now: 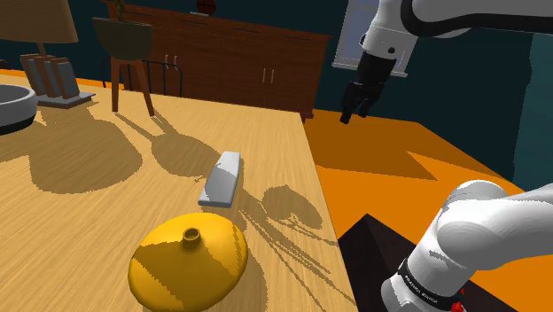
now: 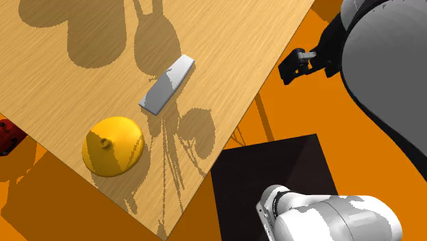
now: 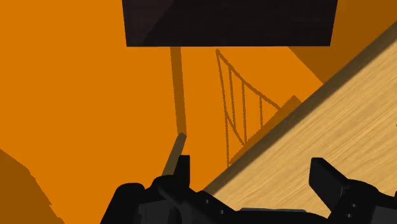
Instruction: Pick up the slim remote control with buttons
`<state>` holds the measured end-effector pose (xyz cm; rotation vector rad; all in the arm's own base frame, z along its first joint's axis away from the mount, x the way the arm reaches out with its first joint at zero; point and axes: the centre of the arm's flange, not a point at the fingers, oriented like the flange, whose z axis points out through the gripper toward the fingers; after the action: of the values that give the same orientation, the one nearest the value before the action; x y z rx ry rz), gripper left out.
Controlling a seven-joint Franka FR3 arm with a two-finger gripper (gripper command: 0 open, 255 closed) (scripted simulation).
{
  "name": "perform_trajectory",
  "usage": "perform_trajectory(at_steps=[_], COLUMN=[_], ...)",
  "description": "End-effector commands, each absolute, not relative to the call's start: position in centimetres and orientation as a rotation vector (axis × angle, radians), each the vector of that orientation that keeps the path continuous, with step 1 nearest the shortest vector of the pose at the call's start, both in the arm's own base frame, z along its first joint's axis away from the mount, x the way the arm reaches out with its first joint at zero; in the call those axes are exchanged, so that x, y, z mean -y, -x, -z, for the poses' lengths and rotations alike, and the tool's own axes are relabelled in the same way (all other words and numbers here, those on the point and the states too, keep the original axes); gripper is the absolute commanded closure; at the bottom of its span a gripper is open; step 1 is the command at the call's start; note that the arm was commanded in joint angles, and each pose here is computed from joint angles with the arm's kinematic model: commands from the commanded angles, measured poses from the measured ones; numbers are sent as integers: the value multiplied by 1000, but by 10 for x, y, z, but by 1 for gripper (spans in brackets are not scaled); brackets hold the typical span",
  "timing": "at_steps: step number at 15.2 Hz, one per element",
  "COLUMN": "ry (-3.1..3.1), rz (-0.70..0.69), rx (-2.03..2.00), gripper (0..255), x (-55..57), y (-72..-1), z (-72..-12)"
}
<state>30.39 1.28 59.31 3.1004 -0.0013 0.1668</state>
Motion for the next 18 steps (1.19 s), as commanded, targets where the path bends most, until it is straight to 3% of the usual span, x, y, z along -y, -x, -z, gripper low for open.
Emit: perform_trajectory(at_steps=[1, 18], ry=[-3100, -3041], rz=[-167, -54], rx=[1, 717], gripper=[0, 0], x=[-13, -219], y=[-304, -366], z=[-593, -534])
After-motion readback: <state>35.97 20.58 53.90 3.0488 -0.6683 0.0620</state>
